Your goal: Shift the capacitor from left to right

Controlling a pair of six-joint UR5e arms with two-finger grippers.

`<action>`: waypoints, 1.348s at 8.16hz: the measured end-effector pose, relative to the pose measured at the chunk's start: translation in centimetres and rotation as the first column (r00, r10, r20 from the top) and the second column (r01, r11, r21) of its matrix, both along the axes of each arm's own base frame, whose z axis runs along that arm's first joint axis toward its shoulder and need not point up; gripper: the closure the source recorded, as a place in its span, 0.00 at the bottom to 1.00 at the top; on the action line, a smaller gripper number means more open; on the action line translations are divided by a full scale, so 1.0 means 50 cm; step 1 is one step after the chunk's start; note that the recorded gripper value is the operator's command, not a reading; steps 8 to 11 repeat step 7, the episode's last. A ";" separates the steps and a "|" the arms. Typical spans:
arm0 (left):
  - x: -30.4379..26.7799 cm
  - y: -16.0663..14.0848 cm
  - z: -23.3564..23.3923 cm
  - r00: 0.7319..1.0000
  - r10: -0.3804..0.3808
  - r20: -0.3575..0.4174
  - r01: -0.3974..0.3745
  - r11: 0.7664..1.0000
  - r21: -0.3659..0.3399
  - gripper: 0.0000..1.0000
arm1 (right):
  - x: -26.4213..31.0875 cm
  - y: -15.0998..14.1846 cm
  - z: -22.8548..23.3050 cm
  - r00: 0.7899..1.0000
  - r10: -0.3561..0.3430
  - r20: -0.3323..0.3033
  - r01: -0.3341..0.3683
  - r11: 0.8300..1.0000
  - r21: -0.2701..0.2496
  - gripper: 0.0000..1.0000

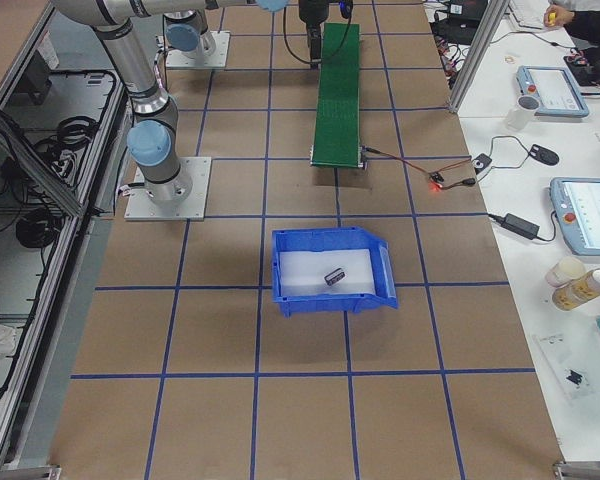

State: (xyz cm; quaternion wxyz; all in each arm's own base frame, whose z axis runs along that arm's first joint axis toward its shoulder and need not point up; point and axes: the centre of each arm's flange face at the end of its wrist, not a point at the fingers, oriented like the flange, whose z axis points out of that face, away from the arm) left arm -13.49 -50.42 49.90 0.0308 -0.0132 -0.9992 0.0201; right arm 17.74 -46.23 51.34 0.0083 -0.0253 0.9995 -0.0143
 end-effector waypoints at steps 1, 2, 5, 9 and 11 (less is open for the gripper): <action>0.000 0.000 0.001 1.000 0.000 0.000 0.000 1.000 -0.001 0.00 | 0.036 0.011 -0.003 1.000 -0.013 0.002 0.013 1.000 0.002 0.00; 0.000 0.000 0.001 1.000 0.000 0.000 0.000 1.000 -0.001 0.00 | 0.053 0.016 -0.006 1.000 -0.019 0.000 0.019 1.000 0.004 0.00; 0.000 0.000 0.000 1.000 0.000 0.000 0.000 1.000 0.000 0.00 | 0.063 0.018 -0.007 1.000 -0.023 -0.003 0.023 1.000 0.003 0.00; 0.000 0.000 0.000 1.000 0.000 0.000 0.000 1.000 0.000 0.00 | 0.063 0.018 -0.008 1.000 -0.023 -0.005 0.023 1.000 0.003 0.00; 0.000 0.000 0.000 1.000 0.000 0.000 0.000 1.000 0.000 0.00 | 0.063 0.018 -0.008 1.000 -0.023 -0.005 0.023 1.000 0.003 0.00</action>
